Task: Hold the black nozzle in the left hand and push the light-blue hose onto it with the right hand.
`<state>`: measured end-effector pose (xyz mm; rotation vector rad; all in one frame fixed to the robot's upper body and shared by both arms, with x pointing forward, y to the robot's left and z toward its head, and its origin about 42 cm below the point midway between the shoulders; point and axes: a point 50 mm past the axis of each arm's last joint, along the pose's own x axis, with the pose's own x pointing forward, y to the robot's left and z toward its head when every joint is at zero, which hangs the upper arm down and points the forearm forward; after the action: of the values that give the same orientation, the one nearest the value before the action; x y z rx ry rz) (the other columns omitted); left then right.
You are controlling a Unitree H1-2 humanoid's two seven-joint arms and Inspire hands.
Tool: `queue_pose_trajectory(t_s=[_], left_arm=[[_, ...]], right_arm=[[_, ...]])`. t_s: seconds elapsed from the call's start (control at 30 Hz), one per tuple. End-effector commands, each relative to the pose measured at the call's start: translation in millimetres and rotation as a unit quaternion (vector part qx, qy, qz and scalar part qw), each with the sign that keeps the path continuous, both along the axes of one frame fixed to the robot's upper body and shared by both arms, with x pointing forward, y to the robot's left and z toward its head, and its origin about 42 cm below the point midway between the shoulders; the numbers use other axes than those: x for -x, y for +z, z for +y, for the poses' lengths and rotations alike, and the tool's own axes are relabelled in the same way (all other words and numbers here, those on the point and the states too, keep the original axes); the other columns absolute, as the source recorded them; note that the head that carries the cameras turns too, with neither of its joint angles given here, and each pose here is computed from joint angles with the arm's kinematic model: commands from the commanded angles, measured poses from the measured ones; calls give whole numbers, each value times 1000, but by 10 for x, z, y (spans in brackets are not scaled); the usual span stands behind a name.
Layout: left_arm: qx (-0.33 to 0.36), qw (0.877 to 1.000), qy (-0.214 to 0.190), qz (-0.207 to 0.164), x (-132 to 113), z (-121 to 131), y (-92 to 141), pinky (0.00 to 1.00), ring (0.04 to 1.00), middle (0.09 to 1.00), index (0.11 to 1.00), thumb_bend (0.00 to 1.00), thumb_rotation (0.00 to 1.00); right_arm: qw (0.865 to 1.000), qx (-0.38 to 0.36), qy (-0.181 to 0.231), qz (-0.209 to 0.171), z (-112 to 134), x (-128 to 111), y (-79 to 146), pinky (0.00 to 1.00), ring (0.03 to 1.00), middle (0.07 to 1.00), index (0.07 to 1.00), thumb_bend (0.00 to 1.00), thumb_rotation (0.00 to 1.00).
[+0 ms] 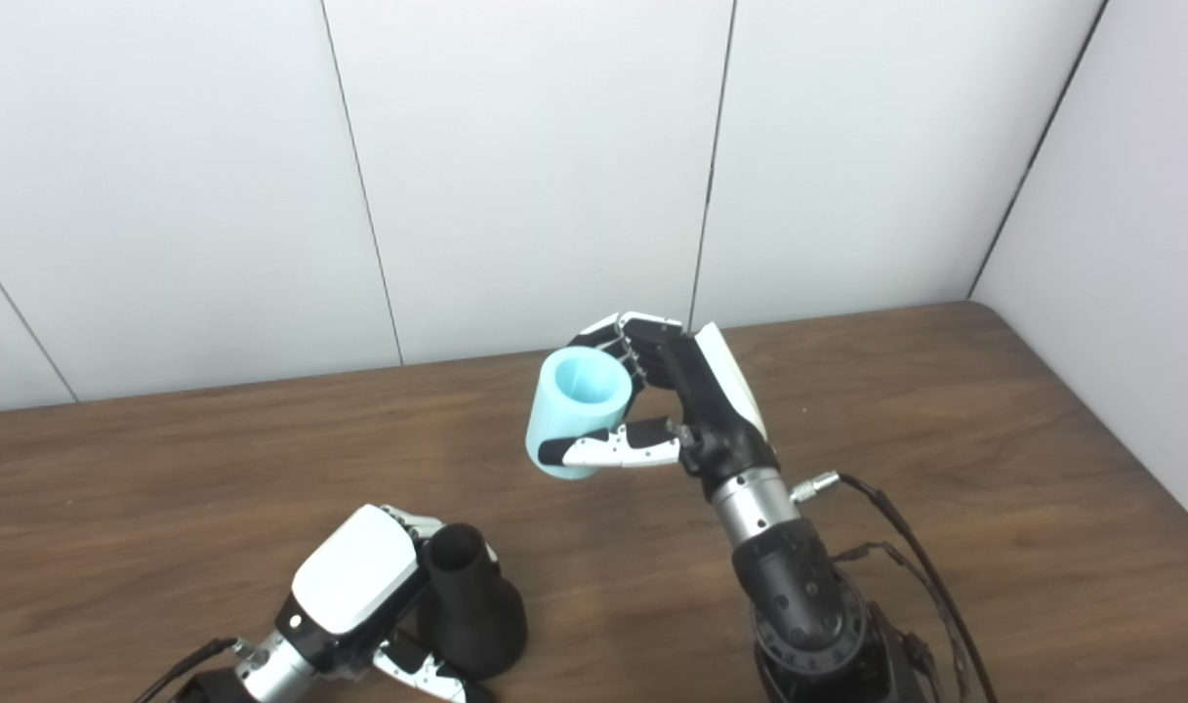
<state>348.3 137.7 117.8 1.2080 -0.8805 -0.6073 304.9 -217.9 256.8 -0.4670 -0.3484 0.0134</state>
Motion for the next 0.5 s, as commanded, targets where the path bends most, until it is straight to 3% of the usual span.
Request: queue_pose_trajectory(t_s=[0.0, 0.2, 0.3, 0.47], left_arm=[[-19, 998, 10, 66, 317, -81, -519, 178, 372, 461, 505, 499, 0], [-20, 997, 17, 69, 292, -81, -538, 199, 348, 430, 531, 494, 0], [-22, 997, 20, 66, 297, -89, -540, 177, 401, 486, 488, 503, 0], [-21, 997, 21, 69, 310, -97, -530, 189, 384, 471, 499, 501, 0]], right_arm=[[999, 5, 17, -52, 52, 38, 140, 268, 371, 488, 529, 512, 0], [998, 10, 32, -57, 125, 91, 110, 274, 372, 487, 536, 512, 0], [997, 8, 44, -57, 149, 119, 106, 285, 383, 484, 536, 512, 0], [997, 8, 57, -50, 202, 167, 89, 285, 381, 487, 536, 512, 0]])
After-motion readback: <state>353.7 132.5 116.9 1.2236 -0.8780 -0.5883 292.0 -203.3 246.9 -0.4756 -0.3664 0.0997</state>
